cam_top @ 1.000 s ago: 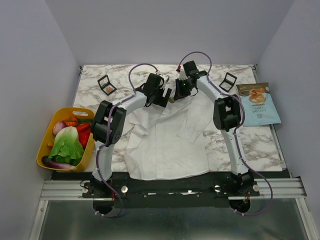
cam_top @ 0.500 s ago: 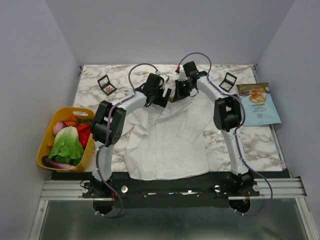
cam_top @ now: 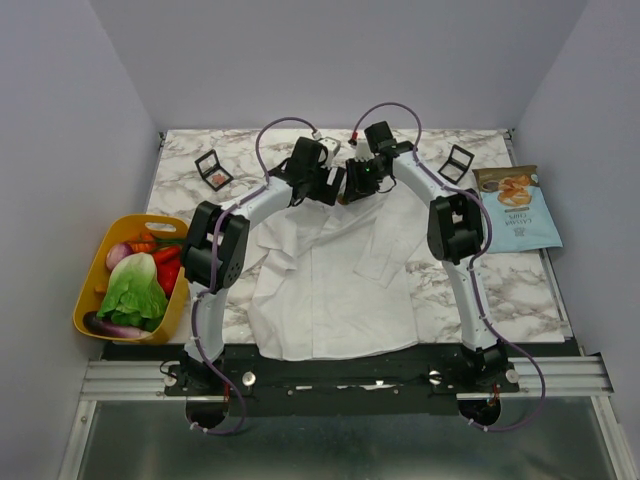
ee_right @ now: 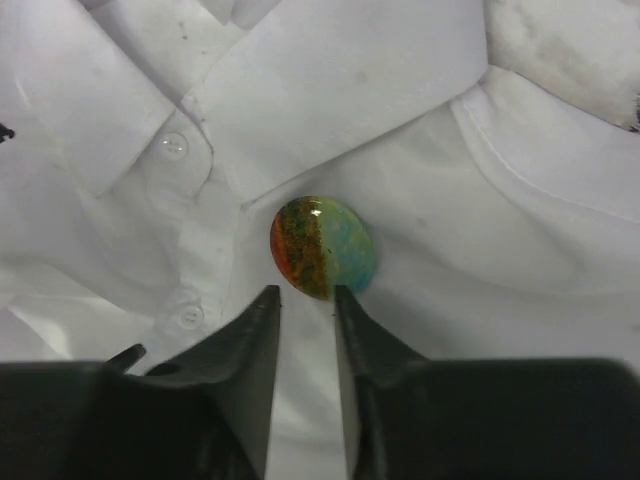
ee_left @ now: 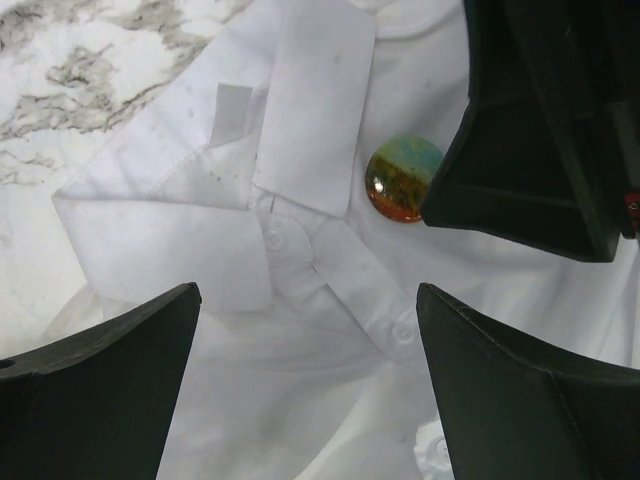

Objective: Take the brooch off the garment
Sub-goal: Remove the brooch from the clothes.

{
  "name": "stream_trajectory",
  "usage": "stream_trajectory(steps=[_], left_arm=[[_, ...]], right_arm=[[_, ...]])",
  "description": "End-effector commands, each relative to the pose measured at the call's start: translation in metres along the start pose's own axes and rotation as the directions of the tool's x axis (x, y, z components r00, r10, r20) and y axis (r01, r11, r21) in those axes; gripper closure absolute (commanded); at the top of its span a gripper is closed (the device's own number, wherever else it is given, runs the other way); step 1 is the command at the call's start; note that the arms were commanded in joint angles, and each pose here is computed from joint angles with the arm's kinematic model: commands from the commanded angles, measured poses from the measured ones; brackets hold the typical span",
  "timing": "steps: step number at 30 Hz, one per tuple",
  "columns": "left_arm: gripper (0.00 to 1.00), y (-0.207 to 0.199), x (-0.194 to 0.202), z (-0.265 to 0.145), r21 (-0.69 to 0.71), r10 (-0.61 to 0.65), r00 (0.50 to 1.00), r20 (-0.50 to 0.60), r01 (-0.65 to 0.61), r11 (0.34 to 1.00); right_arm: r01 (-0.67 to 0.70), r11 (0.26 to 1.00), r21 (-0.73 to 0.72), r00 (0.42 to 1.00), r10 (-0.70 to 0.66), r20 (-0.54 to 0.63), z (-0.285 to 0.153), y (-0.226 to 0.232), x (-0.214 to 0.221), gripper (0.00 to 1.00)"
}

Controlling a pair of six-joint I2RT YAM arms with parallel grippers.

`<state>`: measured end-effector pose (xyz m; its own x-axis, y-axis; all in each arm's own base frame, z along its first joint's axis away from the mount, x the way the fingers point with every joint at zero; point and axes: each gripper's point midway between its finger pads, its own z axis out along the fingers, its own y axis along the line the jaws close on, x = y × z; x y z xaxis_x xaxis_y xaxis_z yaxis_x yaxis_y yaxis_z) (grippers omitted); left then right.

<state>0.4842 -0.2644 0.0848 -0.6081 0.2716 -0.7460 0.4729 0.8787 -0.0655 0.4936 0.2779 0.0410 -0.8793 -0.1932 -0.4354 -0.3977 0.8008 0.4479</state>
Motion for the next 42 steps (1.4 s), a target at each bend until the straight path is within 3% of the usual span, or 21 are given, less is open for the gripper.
stream_trajectory(steps=[1,5,8,18,28,35,39,42], left_arm=[[0.01,-0.005,-0.019,-0.009,0.038,-0.026,0.999,0.033,0.025,0.999],[0.01,-0.004,-0.009,-0.008,0.040,-0.032,0.999,0.024,0.031,0.999],[0.01,-0.001,-0.007,-0.010,0.031,-0.025,0.999,0.020,0.024,0.999],[0.01,0.017,-0.005,-0.026,-0.026,-0.018,1.000,0.024,0.019,0.999],[0.01,0.039,-0.001,-0.044,-0.023,-0.068,0.996,0.057,0.070,0.997],[0.01,0.039,0.003,-0.046,-0.016,-0.077,0.995,0.067,0.078,0.997],[0.01,0.039,0.003,-0.046,-0.015,-0.081,0.995,0.065,0.082,0.997],[0.01,0.039,0.005,-0.046,-0.013,-0.083,0.994,0.068,0.084,0.996]], right_arm=[[0.078,0.992,0.098,0.996,-0.082,0.043,-0.024,-0.003,-0.019,0.53],[0.112,0.980,0.162,0.992,-0.120,0.043,-0.027,-0.011,-0.024,0.35],[0.123,0.974,0.190,0.992,-0.129,0.020,-0.022,-0.014,-0.019,0.30],[0.231,0.933,0.276,0.973,-0.220,-0.070,0.009,0.000,0.000,0.27],[0.229,0.912,0.341,0.973,-0.206,-0.102,0.010,-0.015,0.009,0.27],[0.225,0.916,0.332,0.972,-0.235,-0.008,-0.008,0.002,-0.017,0.27],[0.225,0.905,0.360,0.971,-0.237,-0.011,-0.008,-0.007,-0.020,0.27],[0.180,0.950,0.257,0.981,-0.193,0.027,-0.011,0.006,-0.021,0.27]])
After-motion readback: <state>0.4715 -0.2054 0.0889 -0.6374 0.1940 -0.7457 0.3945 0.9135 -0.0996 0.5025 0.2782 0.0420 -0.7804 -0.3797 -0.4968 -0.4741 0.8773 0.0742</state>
